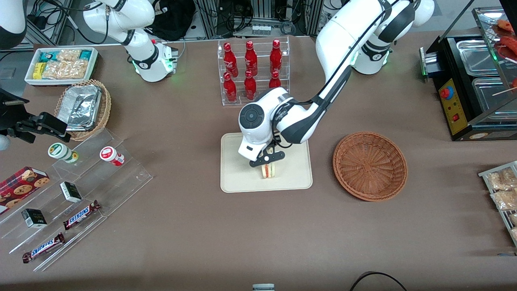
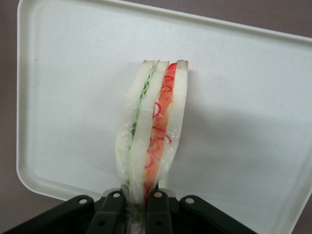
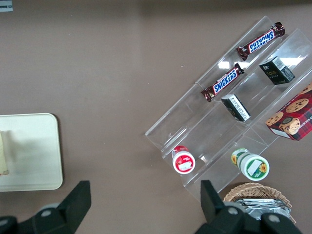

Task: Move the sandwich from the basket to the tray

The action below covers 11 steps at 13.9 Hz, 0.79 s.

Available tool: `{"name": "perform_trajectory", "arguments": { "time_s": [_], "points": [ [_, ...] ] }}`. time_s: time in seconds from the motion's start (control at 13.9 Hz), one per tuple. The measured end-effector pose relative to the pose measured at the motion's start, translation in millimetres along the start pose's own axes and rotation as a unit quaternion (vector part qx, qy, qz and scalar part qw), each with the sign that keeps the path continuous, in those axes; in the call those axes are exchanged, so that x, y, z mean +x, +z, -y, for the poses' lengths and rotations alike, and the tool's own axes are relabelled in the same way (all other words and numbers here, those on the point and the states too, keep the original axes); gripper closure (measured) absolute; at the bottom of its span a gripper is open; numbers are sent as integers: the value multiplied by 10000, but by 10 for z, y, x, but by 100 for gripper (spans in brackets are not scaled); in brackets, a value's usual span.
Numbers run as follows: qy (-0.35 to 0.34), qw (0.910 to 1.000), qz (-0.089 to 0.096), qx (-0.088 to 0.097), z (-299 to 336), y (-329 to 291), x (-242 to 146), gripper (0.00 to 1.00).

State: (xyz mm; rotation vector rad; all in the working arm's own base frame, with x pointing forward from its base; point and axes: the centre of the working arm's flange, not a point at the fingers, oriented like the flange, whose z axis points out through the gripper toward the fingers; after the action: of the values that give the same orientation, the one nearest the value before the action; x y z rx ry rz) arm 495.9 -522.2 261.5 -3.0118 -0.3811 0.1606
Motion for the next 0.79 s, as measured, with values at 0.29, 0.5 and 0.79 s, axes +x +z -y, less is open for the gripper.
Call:
{"name": "perform_trajectory", "arguments": {
  "time_s": [0.29,0.5,0.79],
  "points": [
    [3,10000,23,-2,-32,114,-18,71],
    [-21,10000,-5,-55,-43,73,-3,42],
    [-126,9993,-236,-248,58,-588,88,2]
  ]
}}
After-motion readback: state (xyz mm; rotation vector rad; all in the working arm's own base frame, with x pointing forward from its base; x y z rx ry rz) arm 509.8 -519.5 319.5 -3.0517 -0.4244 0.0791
